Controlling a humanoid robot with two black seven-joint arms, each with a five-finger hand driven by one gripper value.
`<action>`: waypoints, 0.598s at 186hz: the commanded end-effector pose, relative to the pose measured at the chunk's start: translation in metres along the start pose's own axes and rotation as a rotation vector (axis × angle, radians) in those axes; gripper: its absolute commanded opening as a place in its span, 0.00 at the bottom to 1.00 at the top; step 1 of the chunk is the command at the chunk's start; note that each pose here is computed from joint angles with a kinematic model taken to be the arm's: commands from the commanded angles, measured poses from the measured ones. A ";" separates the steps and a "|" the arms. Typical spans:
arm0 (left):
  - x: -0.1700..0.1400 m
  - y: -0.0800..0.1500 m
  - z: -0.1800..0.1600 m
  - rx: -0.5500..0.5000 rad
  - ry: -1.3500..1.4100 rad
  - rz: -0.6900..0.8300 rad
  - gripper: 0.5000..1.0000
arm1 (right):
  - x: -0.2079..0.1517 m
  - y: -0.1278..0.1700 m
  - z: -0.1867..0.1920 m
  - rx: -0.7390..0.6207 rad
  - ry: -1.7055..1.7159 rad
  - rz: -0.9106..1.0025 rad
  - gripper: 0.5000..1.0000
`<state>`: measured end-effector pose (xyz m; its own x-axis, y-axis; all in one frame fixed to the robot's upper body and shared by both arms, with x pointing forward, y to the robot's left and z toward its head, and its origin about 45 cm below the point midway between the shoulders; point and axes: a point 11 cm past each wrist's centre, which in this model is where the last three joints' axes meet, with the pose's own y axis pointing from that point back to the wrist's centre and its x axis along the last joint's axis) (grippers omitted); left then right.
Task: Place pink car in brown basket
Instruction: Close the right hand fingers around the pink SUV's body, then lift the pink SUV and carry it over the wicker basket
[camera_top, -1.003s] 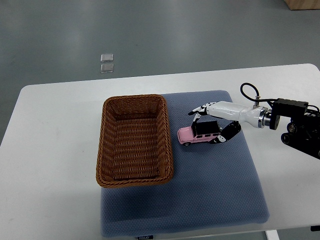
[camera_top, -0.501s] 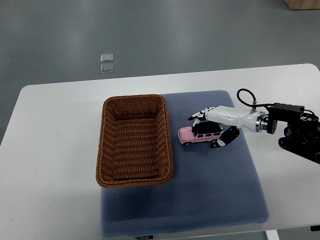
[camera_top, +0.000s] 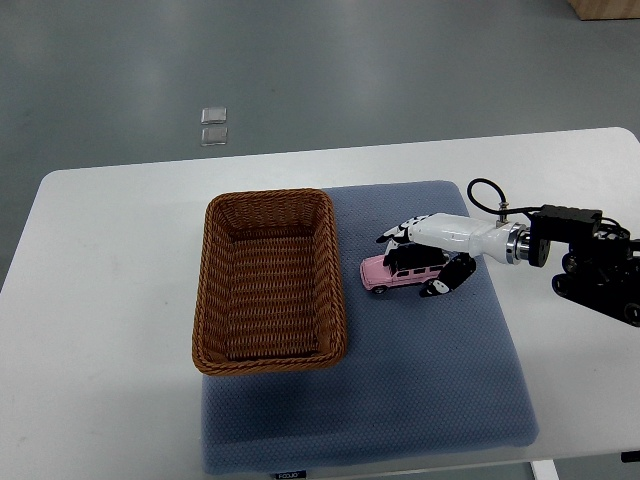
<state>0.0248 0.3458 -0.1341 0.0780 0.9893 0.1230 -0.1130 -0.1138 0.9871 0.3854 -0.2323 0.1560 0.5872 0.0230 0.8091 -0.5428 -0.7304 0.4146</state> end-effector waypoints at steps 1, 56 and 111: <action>0.000 0.000 0.001 -0.001 0.001 0.000 1.00 | -0.001 -0.004 0.000 -0.015 0.000 -0.003 0.59; 0.000 0.000 0.001 -0.001 0.000 0.000 1.00 | 0.001 -0.004 0.005 -0.061 0.006 0.000 0.00; 0.000 0.000 0.001 -0.001 -0.002 -0.001 1.00 | 0.021 0.001 0.007 -0.066 0.034 0.101 0.00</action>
<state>0.0251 0.3458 -0.1341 0.0792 0.9892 0.1235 -0.1135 -0.1141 0.9870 0.3955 -0.2358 0.1592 0.5505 0.0025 0.8349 -0.6088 -0.6831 0.4034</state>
